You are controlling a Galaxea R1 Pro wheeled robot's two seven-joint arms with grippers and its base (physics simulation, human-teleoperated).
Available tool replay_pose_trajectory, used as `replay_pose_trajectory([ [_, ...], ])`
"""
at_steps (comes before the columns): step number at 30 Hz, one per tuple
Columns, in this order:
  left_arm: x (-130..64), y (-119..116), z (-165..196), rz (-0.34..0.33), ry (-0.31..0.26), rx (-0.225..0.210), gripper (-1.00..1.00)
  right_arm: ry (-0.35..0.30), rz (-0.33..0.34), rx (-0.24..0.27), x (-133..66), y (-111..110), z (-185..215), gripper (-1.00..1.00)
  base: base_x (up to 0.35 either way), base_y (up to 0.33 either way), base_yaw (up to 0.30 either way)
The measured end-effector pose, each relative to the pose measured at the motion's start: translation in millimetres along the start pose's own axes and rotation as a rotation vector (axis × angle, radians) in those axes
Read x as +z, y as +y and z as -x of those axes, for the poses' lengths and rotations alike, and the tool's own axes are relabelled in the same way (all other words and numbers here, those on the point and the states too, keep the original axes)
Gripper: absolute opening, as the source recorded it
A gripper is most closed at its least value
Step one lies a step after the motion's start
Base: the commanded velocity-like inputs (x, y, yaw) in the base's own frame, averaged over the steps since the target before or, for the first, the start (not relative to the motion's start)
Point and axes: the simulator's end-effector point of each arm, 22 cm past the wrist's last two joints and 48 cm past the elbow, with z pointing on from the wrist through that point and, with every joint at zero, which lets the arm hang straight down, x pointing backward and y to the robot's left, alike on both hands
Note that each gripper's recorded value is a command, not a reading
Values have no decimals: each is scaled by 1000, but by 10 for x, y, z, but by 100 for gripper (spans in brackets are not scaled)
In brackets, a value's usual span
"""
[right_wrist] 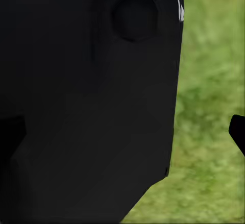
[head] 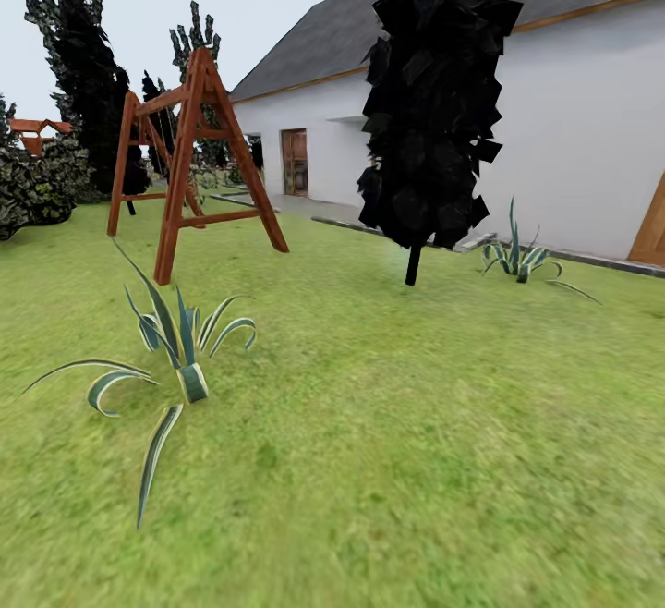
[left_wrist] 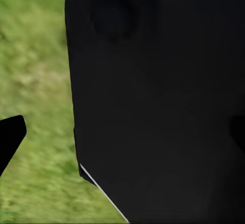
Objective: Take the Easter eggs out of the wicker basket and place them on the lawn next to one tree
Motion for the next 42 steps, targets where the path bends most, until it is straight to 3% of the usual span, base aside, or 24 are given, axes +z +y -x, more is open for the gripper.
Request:
replay_pose_trajectory([
  [5, -4, -217, 79, -27, -16, -3, 100, 13, 39, -12, -4, 243, -19, 100, 0, 0, 0],
  [10, -12, -415, 93, -52, -19, -3, 100, -22, 39, -6, -7, 269, 189, 100, 0, 0, -128],
  [22, -12, -419, 87, -52, -17, -3, 100, -36, 40, -6, -8, 263, 220, 100, 0, 0, -158],
  [25, -12, -419, 87, -52, -18, -3, 100, -100, 38, -4, -17, 267, 363, 100, 0, 0, 0],
  [42, -12, -420, 87, -52, -18, -3, 100, -103, 33, 0, -17, 250, 366, 100, 0, 0, -220],
])
